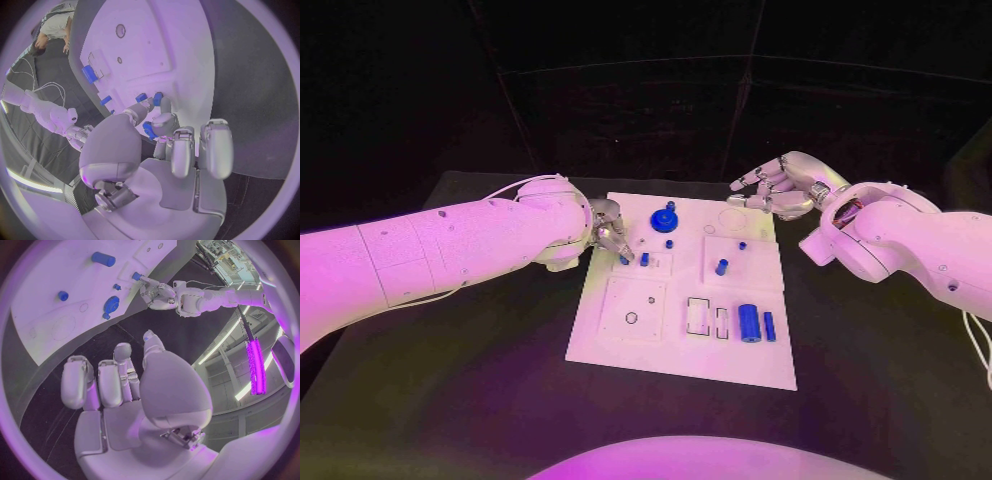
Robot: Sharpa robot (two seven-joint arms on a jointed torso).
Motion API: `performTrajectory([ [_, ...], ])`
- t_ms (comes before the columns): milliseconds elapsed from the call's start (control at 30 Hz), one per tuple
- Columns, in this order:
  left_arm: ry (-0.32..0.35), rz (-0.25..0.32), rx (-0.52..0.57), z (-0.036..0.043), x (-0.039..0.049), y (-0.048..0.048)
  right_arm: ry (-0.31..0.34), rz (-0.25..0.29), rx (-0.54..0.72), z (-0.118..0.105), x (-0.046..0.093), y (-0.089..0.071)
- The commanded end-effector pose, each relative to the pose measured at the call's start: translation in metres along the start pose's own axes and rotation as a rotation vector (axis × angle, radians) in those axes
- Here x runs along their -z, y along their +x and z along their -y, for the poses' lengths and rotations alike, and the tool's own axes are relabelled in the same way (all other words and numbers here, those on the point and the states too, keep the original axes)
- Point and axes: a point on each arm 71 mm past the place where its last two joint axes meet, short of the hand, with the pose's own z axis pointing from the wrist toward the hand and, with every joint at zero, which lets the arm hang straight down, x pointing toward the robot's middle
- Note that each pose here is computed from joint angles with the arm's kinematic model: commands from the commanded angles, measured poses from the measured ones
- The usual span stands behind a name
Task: Assemble the parts on the task board
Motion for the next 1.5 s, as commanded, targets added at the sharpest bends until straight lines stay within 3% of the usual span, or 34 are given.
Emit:
performTrajectory([
  [33,-0.001,-0.022,-0.012,0.0004,-0.0006,0.0036,-0.012,-0.001,0.001,-0.0019,-0.0003,-0.0003],
  [1500,-0.014,0.001,0.003,0.0013,-0.0065,-0.0006,-0.011,0.0,0.001,-0.002,0.0011,-0.0009],
])
